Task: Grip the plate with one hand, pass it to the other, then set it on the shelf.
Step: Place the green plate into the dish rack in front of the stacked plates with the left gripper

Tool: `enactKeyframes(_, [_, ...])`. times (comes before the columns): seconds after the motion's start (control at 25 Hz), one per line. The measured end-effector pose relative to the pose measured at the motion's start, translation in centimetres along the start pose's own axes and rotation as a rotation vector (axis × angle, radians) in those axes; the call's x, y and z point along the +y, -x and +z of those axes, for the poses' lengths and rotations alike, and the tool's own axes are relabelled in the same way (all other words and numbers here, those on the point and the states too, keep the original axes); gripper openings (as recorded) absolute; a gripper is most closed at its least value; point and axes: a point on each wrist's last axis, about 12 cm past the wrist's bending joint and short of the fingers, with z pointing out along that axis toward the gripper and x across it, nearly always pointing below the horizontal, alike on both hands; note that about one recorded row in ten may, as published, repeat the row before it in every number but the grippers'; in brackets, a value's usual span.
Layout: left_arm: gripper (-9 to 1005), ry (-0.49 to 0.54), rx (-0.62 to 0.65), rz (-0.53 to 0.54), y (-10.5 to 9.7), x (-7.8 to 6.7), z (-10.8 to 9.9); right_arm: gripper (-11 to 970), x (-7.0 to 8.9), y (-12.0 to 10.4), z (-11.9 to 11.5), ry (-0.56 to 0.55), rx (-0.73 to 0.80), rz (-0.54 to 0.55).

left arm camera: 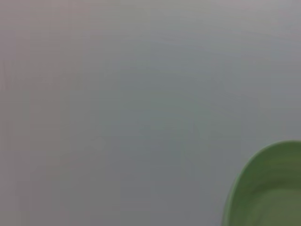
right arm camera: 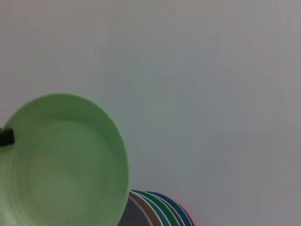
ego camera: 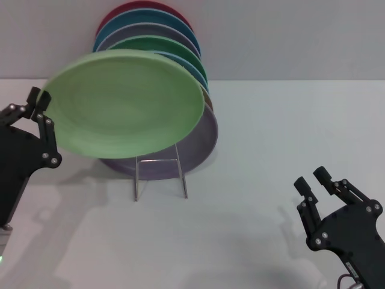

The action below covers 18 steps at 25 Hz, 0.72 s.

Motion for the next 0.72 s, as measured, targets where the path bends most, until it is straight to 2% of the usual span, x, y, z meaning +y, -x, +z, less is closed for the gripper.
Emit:
enactKeyframes(0.28, [41,-0.042,-0.001,0.049,-0.24,0.16,0.17,288,-0.11,0.01,-0.07,-0.013,0.0,0.0])
enactKeyframes(0.72, [40,-0.111,0.0,0.063,-0.62,-0.16,0.93,288,-0.15,0.03,-0.12,-0.019,0.0,0.0])
